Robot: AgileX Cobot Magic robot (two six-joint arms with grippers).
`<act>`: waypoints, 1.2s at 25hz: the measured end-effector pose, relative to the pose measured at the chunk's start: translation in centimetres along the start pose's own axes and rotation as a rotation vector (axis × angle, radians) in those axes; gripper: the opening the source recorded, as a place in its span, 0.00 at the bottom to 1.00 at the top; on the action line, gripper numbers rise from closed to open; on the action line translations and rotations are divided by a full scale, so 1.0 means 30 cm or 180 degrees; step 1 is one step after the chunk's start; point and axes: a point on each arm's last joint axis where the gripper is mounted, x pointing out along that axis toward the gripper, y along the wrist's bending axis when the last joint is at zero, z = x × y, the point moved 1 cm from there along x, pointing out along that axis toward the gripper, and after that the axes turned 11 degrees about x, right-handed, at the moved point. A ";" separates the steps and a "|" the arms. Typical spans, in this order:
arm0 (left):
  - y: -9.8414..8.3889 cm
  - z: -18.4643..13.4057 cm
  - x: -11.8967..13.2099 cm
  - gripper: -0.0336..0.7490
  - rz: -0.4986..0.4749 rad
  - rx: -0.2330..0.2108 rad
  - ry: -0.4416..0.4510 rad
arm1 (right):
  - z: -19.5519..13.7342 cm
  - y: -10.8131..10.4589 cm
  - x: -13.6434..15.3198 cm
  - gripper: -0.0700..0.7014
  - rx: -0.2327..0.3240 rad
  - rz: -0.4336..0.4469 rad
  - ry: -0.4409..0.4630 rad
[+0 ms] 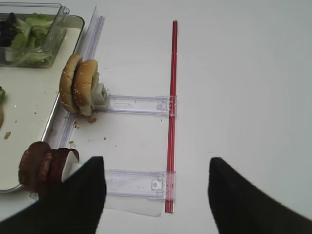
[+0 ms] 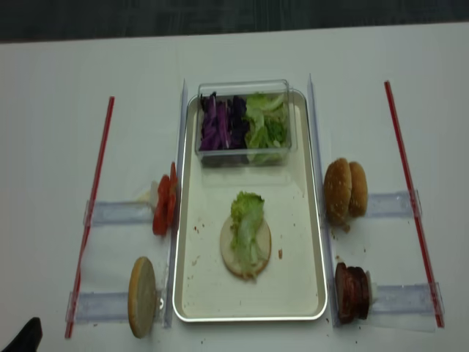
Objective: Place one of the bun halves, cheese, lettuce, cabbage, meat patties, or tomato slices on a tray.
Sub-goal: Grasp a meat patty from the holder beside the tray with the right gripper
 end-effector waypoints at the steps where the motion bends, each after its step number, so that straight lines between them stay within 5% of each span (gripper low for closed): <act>1: 0.000 0.000 0.000 0.63 0.0000 0.0000 0.0000 | 0.004 0.001 -0.001 0.68 0.0001 -0.0006 0.0036; 16: 0.000 0.000 0.000 0.63 0.0000 0.0000 0.0000 | 0.067 0.020 0.043 0.64 0.0438 -0.0108 0.0857; 30: 0.000 0.000 0.000 0.63 0.0000 0.0000 0.0000 | 0.116 0.034 0.192 0.64 0.0697 -0.0284 0.1812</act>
